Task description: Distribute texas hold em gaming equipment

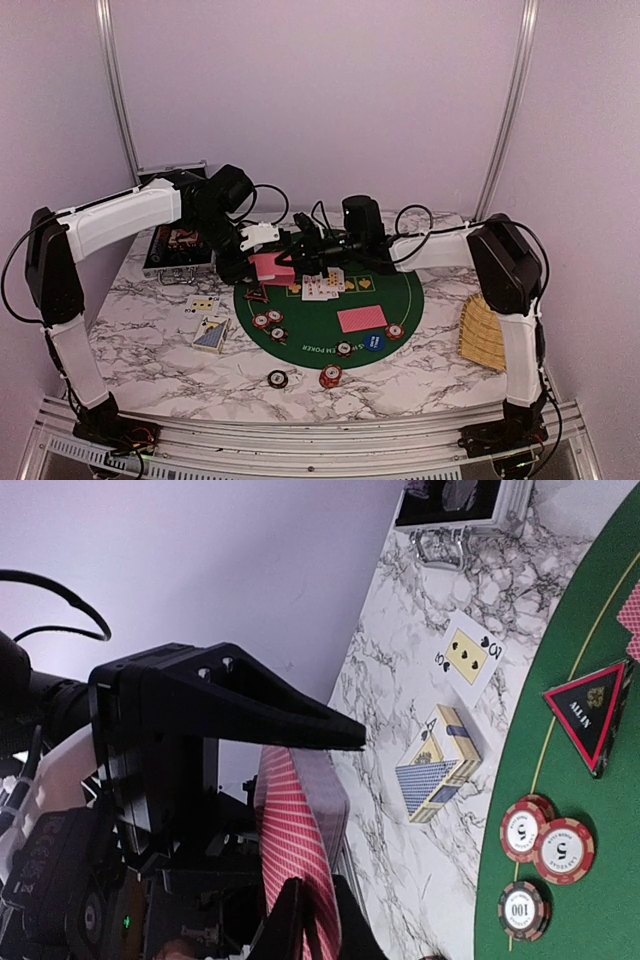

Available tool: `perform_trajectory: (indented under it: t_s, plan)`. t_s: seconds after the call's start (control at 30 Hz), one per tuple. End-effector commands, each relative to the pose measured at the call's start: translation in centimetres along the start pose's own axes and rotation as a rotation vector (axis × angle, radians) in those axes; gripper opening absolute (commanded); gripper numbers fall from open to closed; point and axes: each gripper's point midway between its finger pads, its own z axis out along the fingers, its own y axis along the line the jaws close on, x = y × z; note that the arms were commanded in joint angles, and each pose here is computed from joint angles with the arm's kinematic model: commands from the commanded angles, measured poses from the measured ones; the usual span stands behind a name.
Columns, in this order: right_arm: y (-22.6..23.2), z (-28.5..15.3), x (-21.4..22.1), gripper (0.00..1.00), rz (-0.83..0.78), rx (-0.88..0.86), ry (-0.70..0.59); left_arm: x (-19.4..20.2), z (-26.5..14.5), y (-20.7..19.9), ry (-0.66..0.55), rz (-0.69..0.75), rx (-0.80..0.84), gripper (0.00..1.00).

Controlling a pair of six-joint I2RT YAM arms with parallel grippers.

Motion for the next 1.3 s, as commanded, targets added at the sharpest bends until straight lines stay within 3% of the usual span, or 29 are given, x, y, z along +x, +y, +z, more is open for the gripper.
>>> perform_trajectory:
  t_s: [0.0, 0.27, 0.5, 0.9, 1.27]
  plan:
    - [1.7, -1.0, -0.1, 0.04, -0.01, -0.005, 0.0, -0.1, -0.4, 0.2, -0.013, -0.004, -0.003, 0.0]
    - [1.4, -2.6, -0.8, 0.0, -0.017, 0.039, -0.014, 0.2, -0.5, 0.4, -0.012, -0.01, -0.005, 0.0]
    - [-0.8, -7.3, -2.3, 0.0, 0.006, 0.105, -0.081, 0.4, -0.6, 0.5, -0.011, -0.013, -0.007, 0.0]
    - [-10.1, -15.3, -2.7, 0.0, 0.114, 0.292, -0.196, 0.6, -0.7, 0.5, -0.013, -0.017, -0.004, 0.0]
    - [-16.0, -16.1, -4.3, 0.0, 0.141, 0.439, -0.203, 0.6, -0.8, 0.4, -0.014, -0.02, -0.002, 0.0]
